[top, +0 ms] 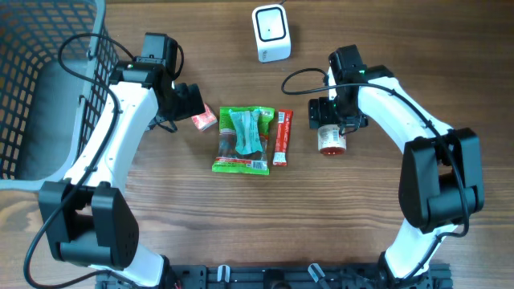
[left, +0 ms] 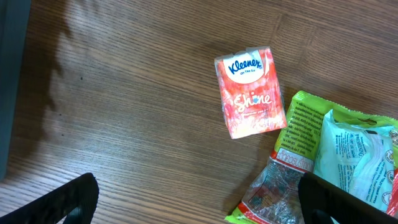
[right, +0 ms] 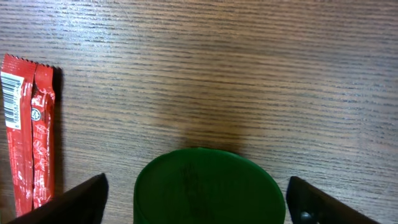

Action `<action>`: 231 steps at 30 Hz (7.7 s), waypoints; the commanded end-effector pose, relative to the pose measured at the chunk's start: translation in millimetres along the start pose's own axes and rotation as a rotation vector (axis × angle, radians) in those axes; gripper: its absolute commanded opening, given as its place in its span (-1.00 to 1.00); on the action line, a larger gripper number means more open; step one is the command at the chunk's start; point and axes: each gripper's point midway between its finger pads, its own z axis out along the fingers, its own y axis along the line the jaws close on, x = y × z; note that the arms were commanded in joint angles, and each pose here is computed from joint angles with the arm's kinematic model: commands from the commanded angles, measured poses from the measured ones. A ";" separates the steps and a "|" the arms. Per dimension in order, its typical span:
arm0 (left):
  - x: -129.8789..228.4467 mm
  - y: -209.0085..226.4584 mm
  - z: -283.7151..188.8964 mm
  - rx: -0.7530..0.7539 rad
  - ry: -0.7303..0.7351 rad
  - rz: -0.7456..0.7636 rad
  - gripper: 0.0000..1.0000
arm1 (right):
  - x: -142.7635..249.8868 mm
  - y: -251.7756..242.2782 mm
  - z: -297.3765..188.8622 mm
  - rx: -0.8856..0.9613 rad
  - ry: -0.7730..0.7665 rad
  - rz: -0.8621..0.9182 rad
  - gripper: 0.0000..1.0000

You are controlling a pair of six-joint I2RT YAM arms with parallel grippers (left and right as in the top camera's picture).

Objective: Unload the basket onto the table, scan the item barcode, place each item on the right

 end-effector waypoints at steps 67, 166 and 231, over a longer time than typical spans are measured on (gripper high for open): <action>-4.9 -1.4 -7.7 0.011 -0.024 0.009 1.00 | 16.8 34.2 -40.4 0.284 -0.542 0.042 0.78; -4.9 -1.4 -7.7 0.011 -0.024 0.009 1.00 | 33.1 34.7 -37.3 0.098 -0.013 -0.078 0.37; -4.9 -1.4 -7.7 0.011 -0.024 0.009 1.00 | 34.0 37.3 6.6 0.082 0.002 -0.103 0.58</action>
